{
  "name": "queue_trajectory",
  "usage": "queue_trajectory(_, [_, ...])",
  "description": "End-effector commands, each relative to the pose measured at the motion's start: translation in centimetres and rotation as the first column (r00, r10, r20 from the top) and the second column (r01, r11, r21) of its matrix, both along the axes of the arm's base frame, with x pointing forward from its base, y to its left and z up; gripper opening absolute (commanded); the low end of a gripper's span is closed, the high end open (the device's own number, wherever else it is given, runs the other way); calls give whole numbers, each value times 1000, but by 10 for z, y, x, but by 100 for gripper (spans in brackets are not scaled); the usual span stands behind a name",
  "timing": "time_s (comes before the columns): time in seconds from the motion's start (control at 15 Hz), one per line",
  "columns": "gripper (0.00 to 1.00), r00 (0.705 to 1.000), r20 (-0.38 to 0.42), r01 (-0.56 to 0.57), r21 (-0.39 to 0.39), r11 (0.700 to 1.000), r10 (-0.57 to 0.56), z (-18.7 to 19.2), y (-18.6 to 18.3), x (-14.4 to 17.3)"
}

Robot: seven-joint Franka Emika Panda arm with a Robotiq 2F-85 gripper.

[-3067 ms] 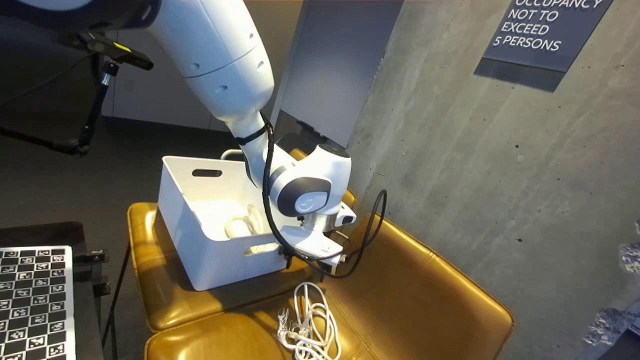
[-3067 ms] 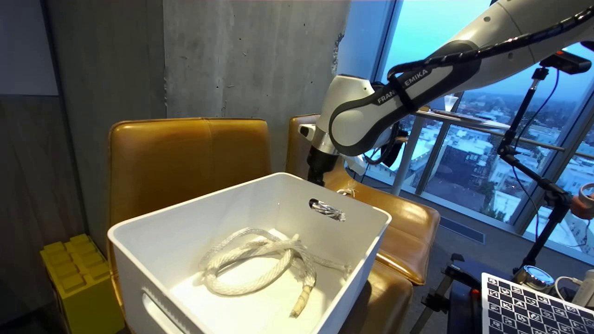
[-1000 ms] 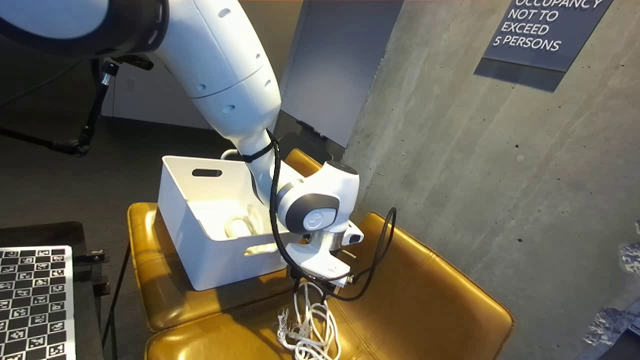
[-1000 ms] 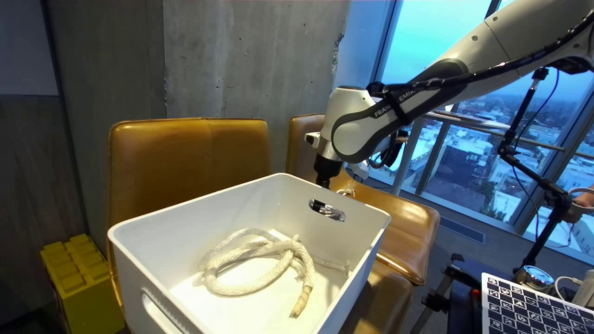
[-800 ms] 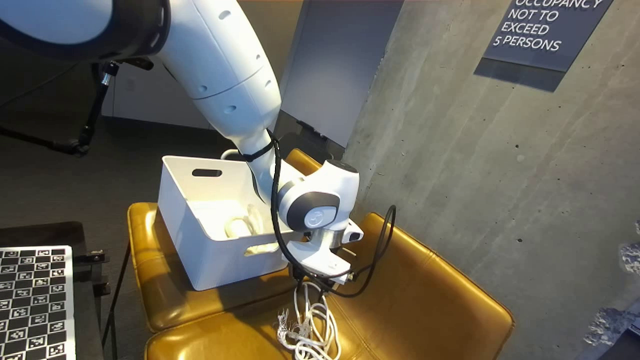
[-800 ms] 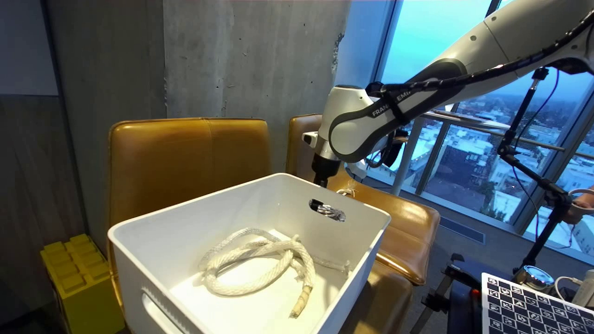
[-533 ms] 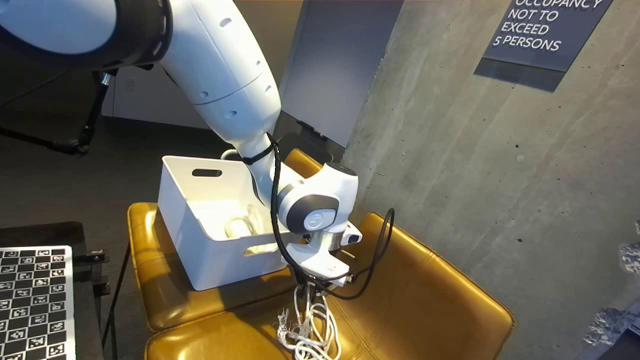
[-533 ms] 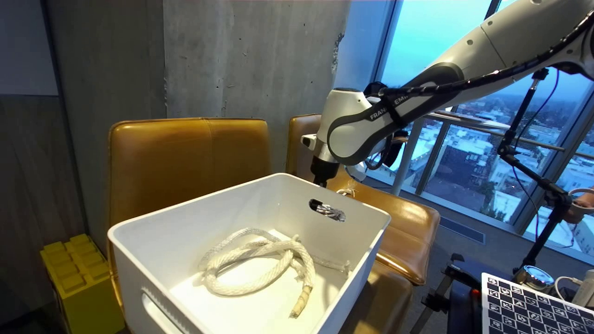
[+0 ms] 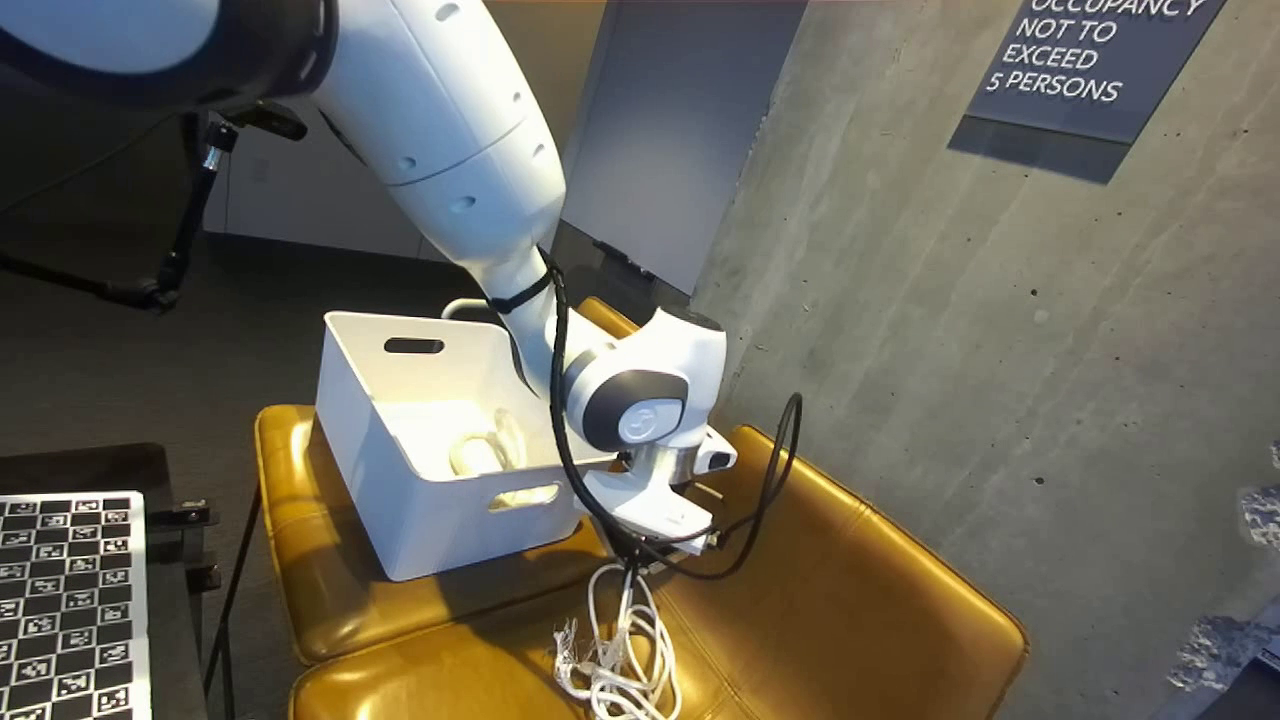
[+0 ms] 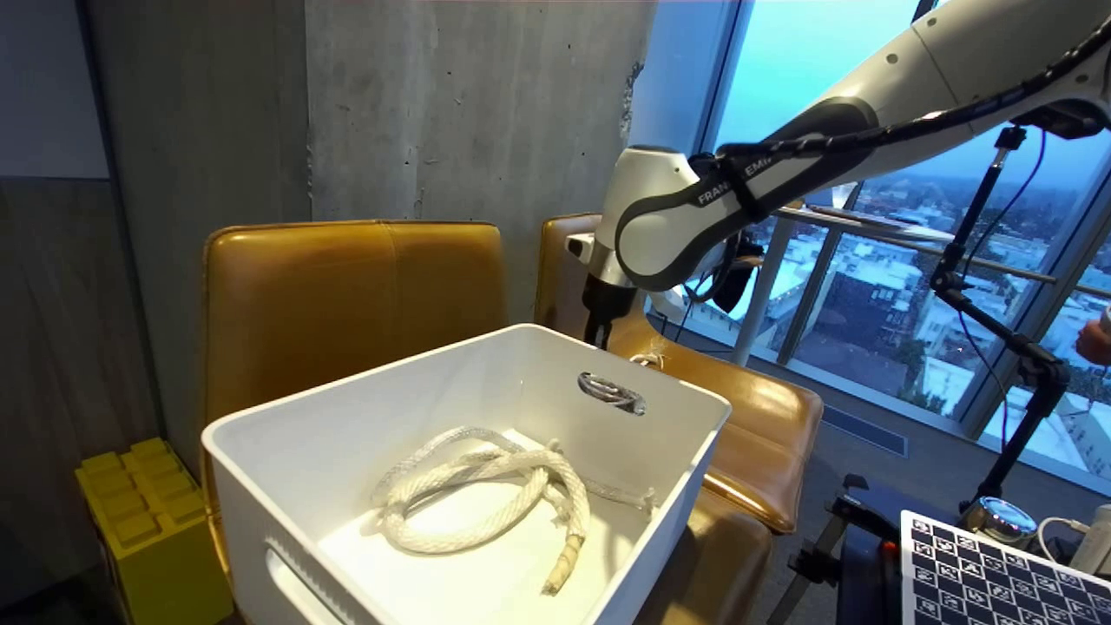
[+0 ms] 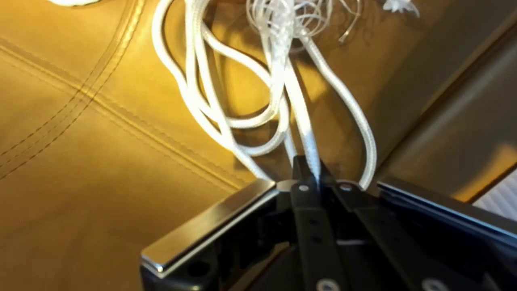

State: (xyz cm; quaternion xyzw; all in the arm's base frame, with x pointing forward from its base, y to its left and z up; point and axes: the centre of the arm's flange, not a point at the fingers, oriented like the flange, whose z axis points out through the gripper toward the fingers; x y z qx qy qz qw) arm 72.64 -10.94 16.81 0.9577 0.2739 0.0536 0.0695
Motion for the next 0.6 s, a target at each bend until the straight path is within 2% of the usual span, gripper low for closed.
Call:
queue_trajectory(0.0, [1, 998, 54, 17, -21, 1000, -16, 89, -5, -20])
queue_trajectory(0.27, [1, 985, 172, 38, -23, 999, -34, 183, -14, -30])
queue_trajectory(0.53, [1, 960, 278, 50, -24, 998, -41, 284, -16, -54])
